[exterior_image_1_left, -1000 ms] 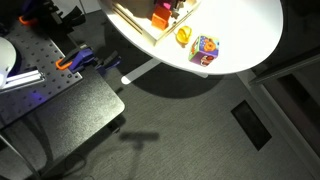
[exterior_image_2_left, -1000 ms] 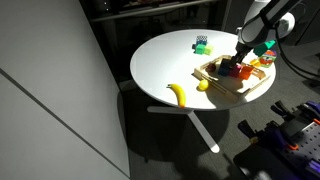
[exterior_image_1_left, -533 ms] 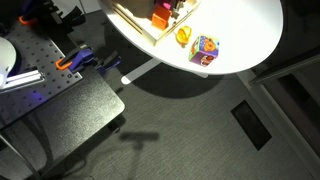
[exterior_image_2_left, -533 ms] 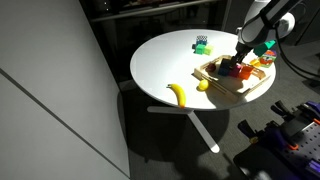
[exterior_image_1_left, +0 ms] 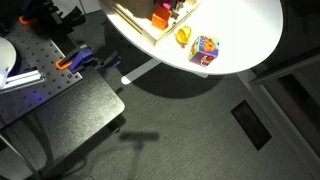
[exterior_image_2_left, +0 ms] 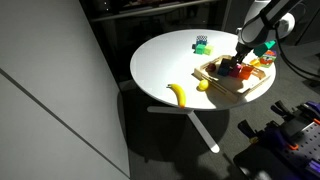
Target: Remove the mulberry pink block from the wooden bowl and place drop it on the table
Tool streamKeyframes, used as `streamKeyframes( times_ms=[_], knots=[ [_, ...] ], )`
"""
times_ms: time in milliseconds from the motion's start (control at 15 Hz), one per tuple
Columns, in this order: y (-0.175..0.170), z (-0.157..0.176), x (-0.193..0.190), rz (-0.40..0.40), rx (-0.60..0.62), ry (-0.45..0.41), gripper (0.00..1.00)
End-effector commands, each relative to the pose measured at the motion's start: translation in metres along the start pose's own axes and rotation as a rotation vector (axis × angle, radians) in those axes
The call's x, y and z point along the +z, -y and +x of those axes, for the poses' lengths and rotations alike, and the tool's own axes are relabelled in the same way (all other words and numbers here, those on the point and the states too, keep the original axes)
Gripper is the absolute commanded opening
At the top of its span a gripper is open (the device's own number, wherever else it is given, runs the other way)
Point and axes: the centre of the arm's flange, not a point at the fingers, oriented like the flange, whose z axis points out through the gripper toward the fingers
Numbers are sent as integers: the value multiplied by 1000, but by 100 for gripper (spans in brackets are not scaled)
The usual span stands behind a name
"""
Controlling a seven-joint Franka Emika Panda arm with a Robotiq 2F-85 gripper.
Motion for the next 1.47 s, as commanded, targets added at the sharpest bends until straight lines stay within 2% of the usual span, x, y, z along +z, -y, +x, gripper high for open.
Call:
streamKeyframes(
  times_ms=[0,400,533,867,1133,1400],
  knots=[
    [-2,-2,-1,-2,1,3,100],
    [-7,4,19,-13,8,12,100],
    [-7,6,26,-14,14,13,74],
    [-10,12,18,-18,27,-10,33],
    [-14,15,-2,-30,43,-35,26],
    [-26,19,-20,-44,88,-45,25]
  ],
)
